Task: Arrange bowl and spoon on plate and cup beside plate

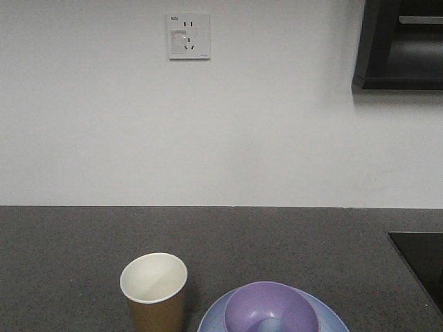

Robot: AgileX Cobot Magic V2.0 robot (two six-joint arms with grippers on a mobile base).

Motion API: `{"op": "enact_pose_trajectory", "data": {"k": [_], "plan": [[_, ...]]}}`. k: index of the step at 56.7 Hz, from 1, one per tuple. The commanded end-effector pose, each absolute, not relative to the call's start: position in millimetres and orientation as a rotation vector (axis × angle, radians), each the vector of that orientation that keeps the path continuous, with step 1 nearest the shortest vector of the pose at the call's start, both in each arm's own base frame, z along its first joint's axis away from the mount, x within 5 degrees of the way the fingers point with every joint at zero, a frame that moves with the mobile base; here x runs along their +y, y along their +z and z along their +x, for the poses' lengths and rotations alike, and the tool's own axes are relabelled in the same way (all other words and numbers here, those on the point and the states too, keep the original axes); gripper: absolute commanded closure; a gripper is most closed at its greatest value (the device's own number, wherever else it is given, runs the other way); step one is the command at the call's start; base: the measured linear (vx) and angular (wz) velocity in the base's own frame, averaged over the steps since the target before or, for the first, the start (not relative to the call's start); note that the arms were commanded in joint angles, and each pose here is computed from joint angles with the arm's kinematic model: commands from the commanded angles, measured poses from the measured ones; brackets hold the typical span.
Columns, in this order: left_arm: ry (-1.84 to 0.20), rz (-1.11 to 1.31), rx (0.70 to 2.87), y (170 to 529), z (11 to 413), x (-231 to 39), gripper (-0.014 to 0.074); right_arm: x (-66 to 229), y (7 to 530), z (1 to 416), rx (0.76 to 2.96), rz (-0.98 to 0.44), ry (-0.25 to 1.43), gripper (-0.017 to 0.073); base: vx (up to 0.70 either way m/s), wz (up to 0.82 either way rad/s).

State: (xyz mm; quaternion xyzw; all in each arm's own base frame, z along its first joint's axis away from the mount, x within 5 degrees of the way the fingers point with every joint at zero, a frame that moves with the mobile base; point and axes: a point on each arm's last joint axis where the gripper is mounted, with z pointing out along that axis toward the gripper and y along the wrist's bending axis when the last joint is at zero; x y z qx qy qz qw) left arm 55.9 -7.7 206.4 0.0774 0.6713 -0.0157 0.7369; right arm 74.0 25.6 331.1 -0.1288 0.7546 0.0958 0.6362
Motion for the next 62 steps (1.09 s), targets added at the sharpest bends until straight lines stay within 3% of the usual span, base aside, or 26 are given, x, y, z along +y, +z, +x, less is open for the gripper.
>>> {"op": "enact_pose_trajectory", "data": {"k": [1,32,44,62], "plan": [[-0.051,0.143,1.354,223.1,51.8,-7.1,0.06,23.9,346.2,75.1,1.629,-0.268,0.201,0.0571,0.0,0.0],[-0.051,0.143,1.354,223.1,51.8,-7.1,0.06,19.8,344.0,76.1,1.652,-0.264,0.137,0.0571,0.0,0.0],[-0.051,0.143,1.354,223.1,51.8,-7.1,0.06,5.3,318.2,76.3,1.617,-0.052,0.071,0.0571,0.0,0.0],[-0.051,0.143,1.354,223.1,51.8,-7.1,0.06,-4.9,217.3,58.9,1.434,0.161,0.043,0.0571,0.0,0.0]]}}
